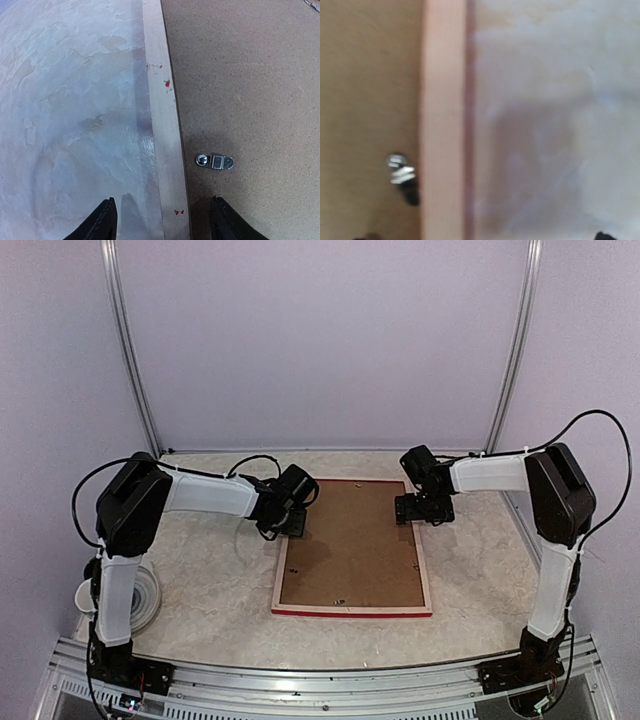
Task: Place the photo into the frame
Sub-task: Press the backboard against the frame body.
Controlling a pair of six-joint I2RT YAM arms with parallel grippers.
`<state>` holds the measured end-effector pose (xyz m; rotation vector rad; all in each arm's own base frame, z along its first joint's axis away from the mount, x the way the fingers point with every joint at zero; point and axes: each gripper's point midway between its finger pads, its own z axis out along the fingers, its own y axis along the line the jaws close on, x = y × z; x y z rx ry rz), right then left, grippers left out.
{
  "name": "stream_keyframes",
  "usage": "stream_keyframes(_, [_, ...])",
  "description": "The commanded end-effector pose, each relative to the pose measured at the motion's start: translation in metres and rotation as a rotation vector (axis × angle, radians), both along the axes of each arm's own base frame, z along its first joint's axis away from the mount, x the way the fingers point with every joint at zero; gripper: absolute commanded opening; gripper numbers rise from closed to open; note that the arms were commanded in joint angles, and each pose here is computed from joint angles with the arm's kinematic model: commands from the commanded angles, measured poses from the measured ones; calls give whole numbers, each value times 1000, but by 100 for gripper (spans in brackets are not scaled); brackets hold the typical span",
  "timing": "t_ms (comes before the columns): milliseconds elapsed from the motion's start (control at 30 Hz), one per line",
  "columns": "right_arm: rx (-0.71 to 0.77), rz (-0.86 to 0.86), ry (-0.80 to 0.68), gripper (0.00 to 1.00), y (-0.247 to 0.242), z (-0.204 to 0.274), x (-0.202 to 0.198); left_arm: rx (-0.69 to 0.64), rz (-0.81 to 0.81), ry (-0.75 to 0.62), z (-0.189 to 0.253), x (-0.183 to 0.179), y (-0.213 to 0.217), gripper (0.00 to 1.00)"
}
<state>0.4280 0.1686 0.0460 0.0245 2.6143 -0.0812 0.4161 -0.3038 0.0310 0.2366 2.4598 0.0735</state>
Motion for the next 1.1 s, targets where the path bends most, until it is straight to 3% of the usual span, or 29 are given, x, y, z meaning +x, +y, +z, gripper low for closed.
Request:
stream_keyframes(0, [-116, -31, 72, 99, -18, -28, -16, 63, -33, 137, -39, -29, 14, 63])
stream_keyframes(467, [-162, 4, 176, 99, -22, -67, -32, 24, -26, 79, -9, -22, 12, 66])
stream_keyframes(800, [-78, 2, -33, 99, -3, 19, 16, -16, 7, -45, 51, 16, 7, 66])
stream_keyframes(1067, [-86, -49, -89, 99, -12, 44, 55, -18, 21, -102, 73, 50, 6, 67])
